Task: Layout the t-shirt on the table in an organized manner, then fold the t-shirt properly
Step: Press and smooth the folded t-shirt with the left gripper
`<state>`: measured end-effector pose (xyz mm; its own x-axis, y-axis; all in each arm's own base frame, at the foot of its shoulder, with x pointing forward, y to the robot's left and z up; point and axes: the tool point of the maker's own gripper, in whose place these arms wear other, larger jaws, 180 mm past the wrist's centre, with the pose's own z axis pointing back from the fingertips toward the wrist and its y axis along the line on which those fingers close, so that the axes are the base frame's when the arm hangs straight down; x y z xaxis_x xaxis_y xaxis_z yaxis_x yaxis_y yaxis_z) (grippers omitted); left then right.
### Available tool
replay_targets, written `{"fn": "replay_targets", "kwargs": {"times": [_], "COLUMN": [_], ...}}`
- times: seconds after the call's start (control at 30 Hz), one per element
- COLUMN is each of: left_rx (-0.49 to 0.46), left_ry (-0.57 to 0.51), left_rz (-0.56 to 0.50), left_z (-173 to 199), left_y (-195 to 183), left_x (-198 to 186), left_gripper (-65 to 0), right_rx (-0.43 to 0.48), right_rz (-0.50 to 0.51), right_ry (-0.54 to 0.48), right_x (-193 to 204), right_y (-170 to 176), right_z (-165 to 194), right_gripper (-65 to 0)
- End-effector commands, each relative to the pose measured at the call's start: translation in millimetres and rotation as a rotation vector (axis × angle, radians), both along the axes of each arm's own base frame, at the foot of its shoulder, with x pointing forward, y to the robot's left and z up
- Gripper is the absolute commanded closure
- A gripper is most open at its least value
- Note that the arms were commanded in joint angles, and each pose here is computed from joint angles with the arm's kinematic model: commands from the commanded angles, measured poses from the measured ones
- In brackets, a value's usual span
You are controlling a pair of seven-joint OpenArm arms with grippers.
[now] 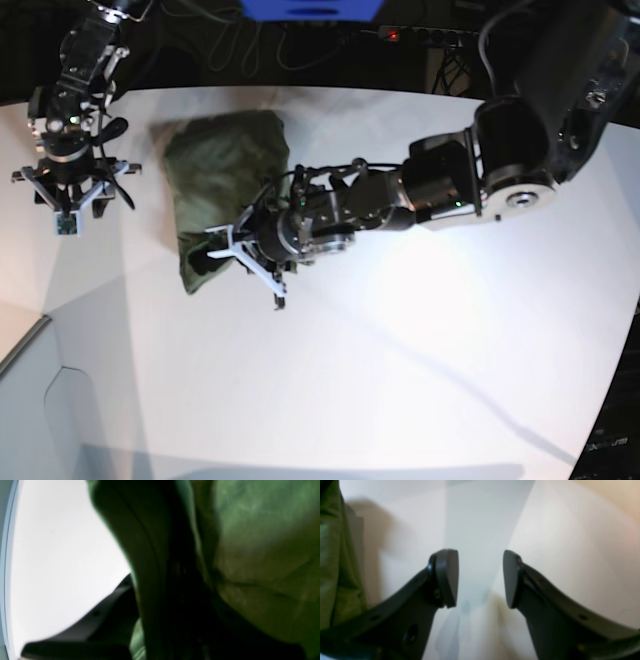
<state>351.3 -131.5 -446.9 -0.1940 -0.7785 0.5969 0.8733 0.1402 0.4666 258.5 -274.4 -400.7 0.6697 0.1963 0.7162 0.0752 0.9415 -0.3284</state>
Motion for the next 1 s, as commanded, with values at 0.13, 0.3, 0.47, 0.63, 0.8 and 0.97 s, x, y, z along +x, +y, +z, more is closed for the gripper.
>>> {"fn": "replay_targets", "kwargs": {"times": [0.13, 0.3, 0.47, 0.63, 0.8, 0.97], "left_rx": [-0.039, -0.022, -0.02, -0.003, -0.025, -0.129], "left_ry": [-0.129, -0.144, -0.141, -0.146, -0.154, -0.163], "left_rz": [-0.122, -0.145, -0.141, -0.131, -0.151, -0.095], "left_z": [26.7, 22.9, 22.4, 23.9, 32.7, 65.0], "left_y": [-29.2, -30.9, -30.3, -34.5, -43.4, -50.8], "left_x": [4.4, -0.9, -0.6, -1.0, -3.5, 10.2], "left_gripper": [-0.2, -0.2, -3.6, -27.7, -30.1, -30.2], "right_rx": [0.006, 0.013, 0.01, 0.013, 0.024, 0.025], "right_rz": [0.0, -0.003, -0.003, -0.004, -0.007, -0.007], "right_ry": [-0.019, -0.017, -0.007, -0.003, 0.011, 0.012], "right_x": [-3.7, -8.6, -13.8, -15.8, -21.7, -22.4], "right_y": [5.6, 10.2, 10.2, 11.2, 14.8, 15.3], "right_z": [2.6, 1.7, 0.4, -1.1, -5.9, -6.4], "right_gripper": [-28.9, -28.9, -28.9, -28.9, -28.9, -28.9]}}
